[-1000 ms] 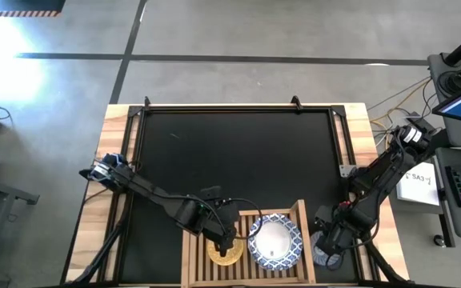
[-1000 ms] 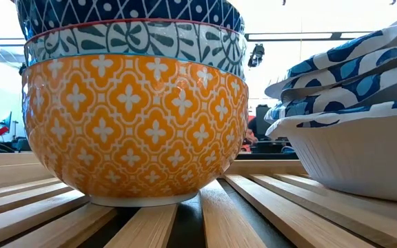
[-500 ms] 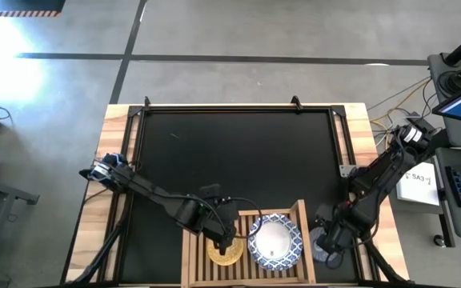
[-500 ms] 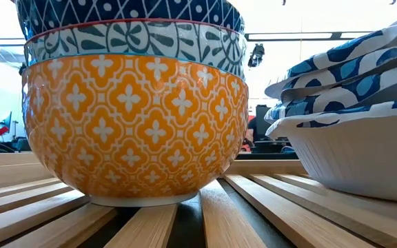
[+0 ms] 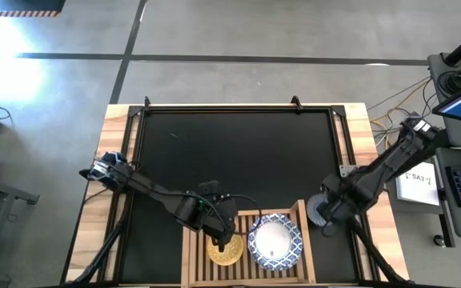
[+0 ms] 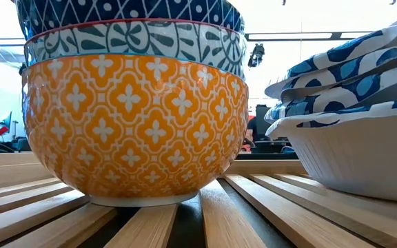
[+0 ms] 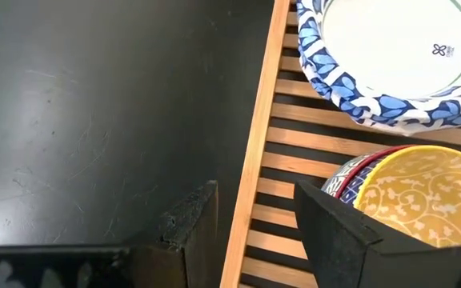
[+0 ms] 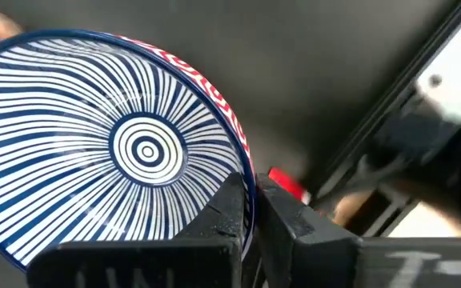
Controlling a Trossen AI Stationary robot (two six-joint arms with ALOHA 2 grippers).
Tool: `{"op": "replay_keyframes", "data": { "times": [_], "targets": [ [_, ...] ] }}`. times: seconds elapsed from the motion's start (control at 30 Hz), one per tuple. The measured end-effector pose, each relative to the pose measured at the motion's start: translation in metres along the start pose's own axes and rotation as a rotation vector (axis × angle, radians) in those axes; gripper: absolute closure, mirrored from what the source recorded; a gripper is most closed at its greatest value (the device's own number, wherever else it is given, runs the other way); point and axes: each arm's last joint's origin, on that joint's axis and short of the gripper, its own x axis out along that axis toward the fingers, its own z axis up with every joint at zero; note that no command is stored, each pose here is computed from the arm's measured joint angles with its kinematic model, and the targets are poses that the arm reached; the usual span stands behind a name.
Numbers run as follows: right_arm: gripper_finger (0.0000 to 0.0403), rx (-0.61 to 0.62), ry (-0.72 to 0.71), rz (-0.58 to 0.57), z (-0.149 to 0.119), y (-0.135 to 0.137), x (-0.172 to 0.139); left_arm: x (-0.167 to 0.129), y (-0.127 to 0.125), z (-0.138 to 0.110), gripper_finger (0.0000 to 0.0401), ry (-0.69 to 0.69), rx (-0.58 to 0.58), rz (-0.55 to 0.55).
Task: Place and stack bowls onto a shelf
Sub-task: Stack the blue line patterned bowl on top of the yellow patterned bowl on the shelf
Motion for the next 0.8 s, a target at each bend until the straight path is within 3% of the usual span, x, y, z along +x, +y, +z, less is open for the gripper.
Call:
{"op": "replay_keyframes", "data": {
  "times": [0.2,0.43,0.63,0.8],
  "targets": [
    [0.0393,0.06,-0.157,0.072,0.026,-0.013,-0.01,0.002,0.004,0.003,0.0252,-0.002,-0.013,0.009],
    [0.0393,0.083,-0.388,0.021,0.056,-0.021,-0.018,0.004,0.01,0.008,0.0252,-0.086,0.009,0.126],
    [0.0392,0.069,-0.601,-0.044,0.083,-0.015,-0.044,0.008,0.023,0.017,0.0252,-0.147,-0.023,0.232],
    [0.0391,0.0,-0.769,-0.015,0.1,0.008,-0.07,0.01,0.03,0.027,0.0252,-0.254,-0.068,0.328]
  ]
}}
